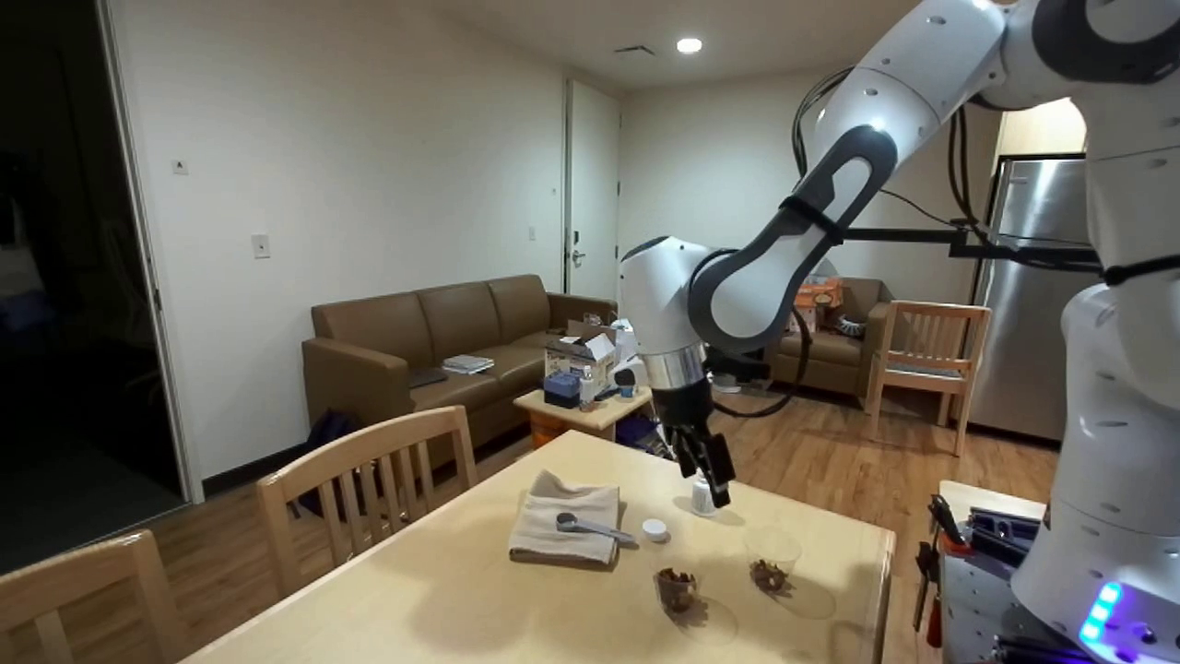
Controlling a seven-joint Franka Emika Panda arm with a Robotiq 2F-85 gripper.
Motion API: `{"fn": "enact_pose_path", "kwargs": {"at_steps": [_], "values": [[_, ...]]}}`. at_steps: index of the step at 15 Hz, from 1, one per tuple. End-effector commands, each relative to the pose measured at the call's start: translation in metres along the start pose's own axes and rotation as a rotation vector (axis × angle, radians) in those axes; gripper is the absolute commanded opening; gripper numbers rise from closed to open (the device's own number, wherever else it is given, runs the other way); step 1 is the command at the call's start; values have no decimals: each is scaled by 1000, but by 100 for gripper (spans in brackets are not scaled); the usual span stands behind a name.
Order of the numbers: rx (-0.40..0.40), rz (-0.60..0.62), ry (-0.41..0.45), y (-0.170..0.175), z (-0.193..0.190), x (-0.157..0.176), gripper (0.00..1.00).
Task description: Pour some contents out of the left cup into the right cup
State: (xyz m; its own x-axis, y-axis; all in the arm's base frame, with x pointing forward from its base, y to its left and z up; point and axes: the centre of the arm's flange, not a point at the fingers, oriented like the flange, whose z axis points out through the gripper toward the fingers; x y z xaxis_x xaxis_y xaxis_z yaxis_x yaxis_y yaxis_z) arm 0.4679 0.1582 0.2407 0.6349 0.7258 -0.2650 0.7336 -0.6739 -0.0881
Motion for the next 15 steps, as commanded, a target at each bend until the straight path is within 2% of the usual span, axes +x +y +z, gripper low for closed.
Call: {"fn": "enact_pose_path", "kwargs": {"at_steps": [1, 2, 3, 4, 7, 8, 12, 15], "values": [[-80, -119, 38, -1, 9, 23, 100], [-71, -107, 37, -1, 9, 24, 100], [4, -49, -9, 2, 5, 17, 100], [-40, -63, 14, -6, 10, 18, 100], [-35, -60, 9, -5, 11, 18, 100], [-71, -108, 1, -2, 9, 17, 100], [-58, -48, 180, 19, 19, 31, 100], [-17, 48, 222, 33, 30, 31, 100]]}}
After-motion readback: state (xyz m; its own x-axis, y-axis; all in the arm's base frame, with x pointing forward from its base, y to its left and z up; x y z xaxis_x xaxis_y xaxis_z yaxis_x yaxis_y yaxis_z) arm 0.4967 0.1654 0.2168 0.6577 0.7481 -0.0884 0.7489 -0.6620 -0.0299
